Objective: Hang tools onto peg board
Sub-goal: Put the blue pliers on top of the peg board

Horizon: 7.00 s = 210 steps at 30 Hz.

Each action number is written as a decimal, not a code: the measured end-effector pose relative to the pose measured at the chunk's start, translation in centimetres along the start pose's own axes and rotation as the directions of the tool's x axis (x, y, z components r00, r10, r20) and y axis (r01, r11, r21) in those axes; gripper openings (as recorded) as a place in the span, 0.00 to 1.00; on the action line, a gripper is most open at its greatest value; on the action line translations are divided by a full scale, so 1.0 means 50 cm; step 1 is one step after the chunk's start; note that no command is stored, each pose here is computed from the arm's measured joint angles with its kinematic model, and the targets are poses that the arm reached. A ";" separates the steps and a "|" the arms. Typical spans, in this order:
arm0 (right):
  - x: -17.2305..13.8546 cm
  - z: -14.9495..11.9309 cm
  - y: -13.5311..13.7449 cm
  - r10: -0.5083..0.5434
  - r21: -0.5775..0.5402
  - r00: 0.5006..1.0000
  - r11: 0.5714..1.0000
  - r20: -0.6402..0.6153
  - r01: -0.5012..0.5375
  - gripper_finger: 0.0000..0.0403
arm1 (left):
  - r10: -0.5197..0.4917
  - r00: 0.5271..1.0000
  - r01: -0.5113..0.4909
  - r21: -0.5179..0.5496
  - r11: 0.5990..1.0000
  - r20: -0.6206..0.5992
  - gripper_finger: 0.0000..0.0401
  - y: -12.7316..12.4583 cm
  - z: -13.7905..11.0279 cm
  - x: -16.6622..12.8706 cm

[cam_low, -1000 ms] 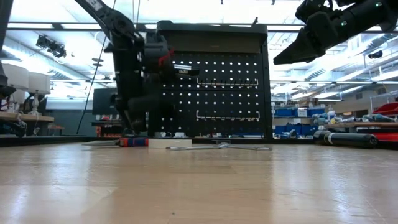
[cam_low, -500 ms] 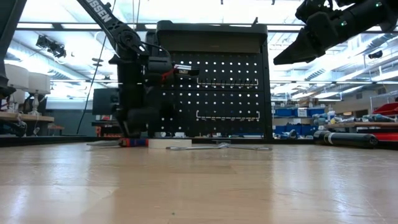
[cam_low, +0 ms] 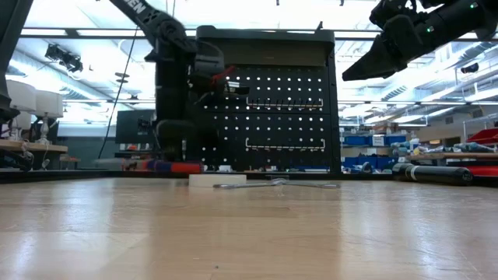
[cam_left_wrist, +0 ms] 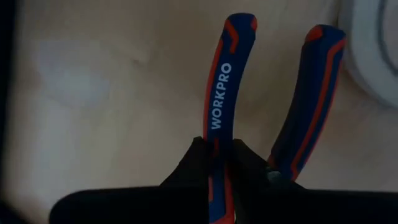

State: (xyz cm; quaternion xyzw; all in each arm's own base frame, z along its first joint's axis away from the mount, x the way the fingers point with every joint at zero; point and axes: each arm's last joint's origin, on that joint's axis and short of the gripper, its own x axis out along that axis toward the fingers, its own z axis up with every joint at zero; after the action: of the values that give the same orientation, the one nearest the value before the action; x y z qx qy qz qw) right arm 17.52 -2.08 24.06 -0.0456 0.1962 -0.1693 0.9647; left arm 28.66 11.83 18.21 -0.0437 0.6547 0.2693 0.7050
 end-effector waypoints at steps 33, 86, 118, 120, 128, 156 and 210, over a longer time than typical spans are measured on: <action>0.069 -0.015 0.023 0.028 -0.021 0.998 0.999 -0.048 -0.029 0.39 | 0.398 0.813 -0.563 0.398 0.724 0.426 0.05 -0.125 0.064 -0.154; 0.175 0.053 0.044 -0.121 -0.349 0.927 0.903 0.355 0.251 0.41 | 0.488 0.485 -0.829 0.204 0.521 0.725 0.08 -0.213 0.106 -0.260; 0.166 0.046 0.079 -0.140 -0.721 0.940 0.610 0.310 0.328 0.36 | 0.255 0.543 -0.726 0.295 0.621 0.800 0.08 -0.234 0.105 -0.256; 0.166 0.046 0.079 -0.140 -0.720 0.940 0.611 0.311 0.329 0.30 | 0.255 0.545 -0.724 0.295 0.623 0.799 0.08 -0.234 0.104 -0.255; 0.166 0.047 0.079 -0.145 -0.690 0.938 0.643 0.316 0.332 0.17 | 0.254 0.550 -0.693 0.264 0.671 0.796 0.11 -0.234 0.104 -0.254; 0.159 0.089 0.067 -0.382 -0.552 0.875 0.679 0.297 0.484 0.17 | 0.301 0.617 -0.476 0.040 0.879 0.727 0.47 -0.314 -0.003 -0.254; 0.208 0.459 -0.262 -0.683 0.007 0.604 0.665 0.409 0.747 0.18 | 0.282 0.472 -0.128 -0.251 0.959 0.835 0.47 -0.393 -0.124 -0.131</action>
State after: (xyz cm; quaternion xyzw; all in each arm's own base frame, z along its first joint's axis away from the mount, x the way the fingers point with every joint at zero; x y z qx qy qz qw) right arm 31.50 -17.48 43.39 -0.2315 -0.0150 -0.5129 0.8265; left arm 31.69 -9.60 17.84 0.1218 0.1917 0.3867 0.8938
